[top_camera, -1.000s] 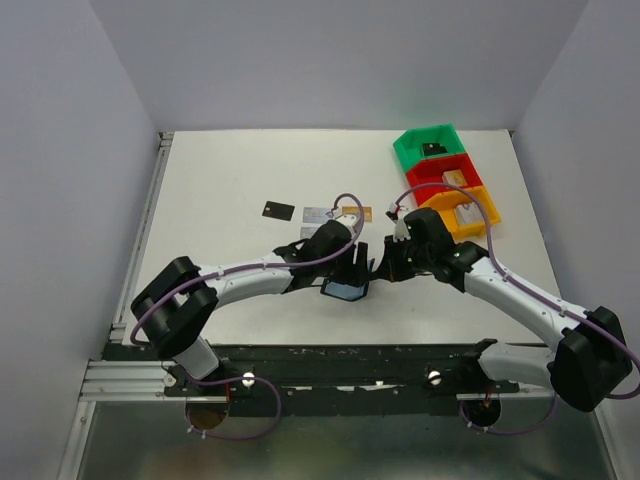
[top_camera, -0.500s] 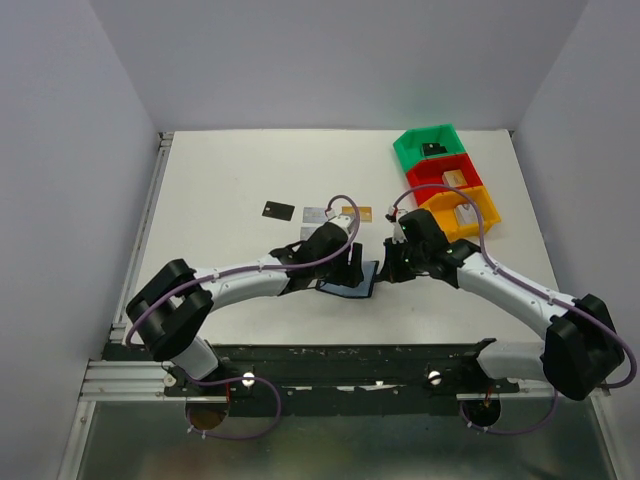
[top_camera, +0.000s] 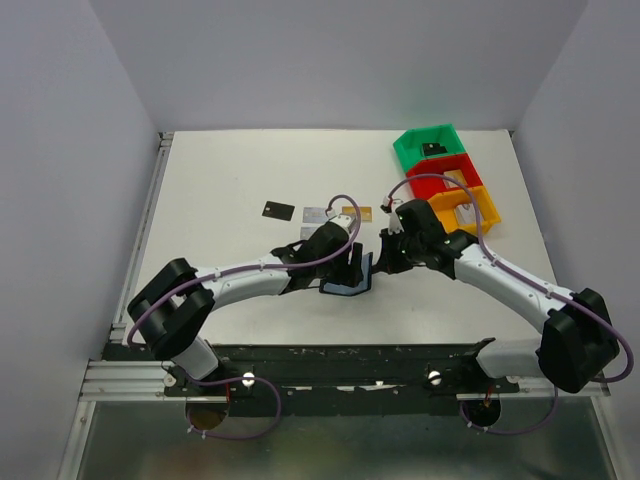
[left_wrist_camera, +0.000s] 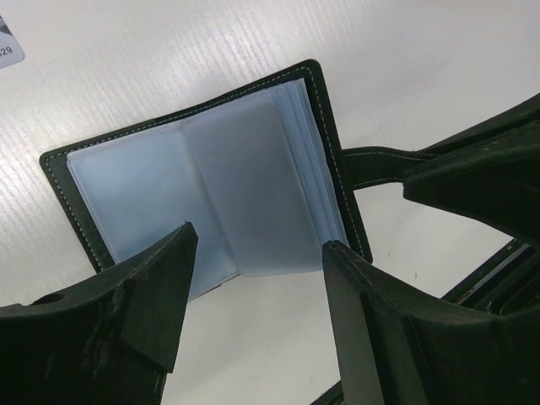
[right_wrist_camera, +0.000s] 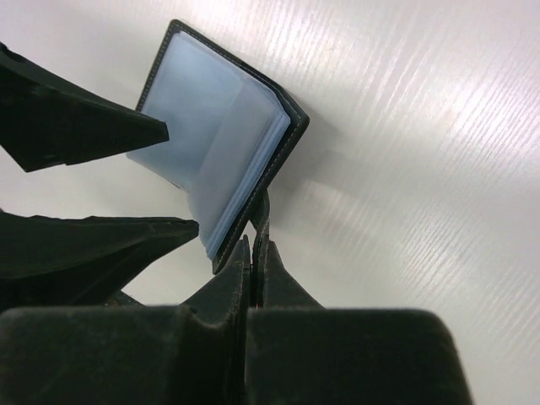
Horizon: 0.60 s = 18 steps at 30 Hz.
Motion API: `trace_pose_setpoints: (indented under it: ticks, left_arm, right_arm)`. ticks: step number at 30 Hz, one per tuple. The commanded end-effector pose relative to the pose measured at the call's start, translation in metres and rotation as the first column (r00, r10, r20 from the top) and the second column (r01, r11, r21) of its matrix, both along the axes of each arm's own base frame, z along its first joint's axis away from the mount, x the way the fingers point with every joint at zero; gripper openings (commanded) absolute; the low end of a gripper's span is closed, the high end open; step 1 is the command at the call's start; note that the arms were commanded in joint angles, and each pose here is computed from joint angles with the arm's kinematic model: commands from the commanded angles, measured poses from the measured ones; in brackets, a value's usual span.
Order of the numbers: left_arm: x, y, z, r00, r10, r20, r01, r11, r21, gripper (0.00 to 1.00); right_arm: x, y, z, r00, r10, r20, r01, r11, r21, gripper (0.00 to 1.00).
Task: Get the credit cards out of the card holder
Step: Remove the credit card from the card holder.
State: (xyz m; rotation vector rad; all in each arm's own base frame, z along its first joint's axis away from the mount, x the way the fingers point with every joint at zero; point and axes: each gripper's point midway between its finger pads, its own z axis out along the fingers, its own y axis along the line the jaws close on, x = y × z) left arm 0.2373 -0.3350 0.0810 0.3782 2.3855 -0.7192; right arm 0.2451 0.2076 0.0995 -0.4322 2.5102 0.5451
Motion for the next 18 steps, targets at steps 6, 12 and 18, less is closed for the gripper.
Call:
trace_pose_setpoints:
  ticks: [6, 12, 18]
  left_arm:
    - [0.008, 0.003, -0.007, 1.000, 0.008, 0.003, -0.008, 0.998, 0.059, 0.74]
    - [0.008, -0.004, -0.002, 1.000, -0.010, 0.006, 0.009, 1.000, 0.030, 0.75]
    - [0.010, -0.010, 0.001, 1.000, -0.026, 0.010, 0.026, 1.000, 0.014, 0.77]
  right_arm:
    - [0.008, 0.004, 0.012, 0.999, 0.022, 0.025, -0.022, 1.000, 0.001, 0.00]
    - [0.007, 0.006, 0.010, 0.999, 0.032, 0.018, -0.032, 0.999, 0.008, 0.00]
    - [0.006, 0.005, 0.010, 0.999, 0.030, 0.016, -0.030, 1.000, 0.009, 0.00]
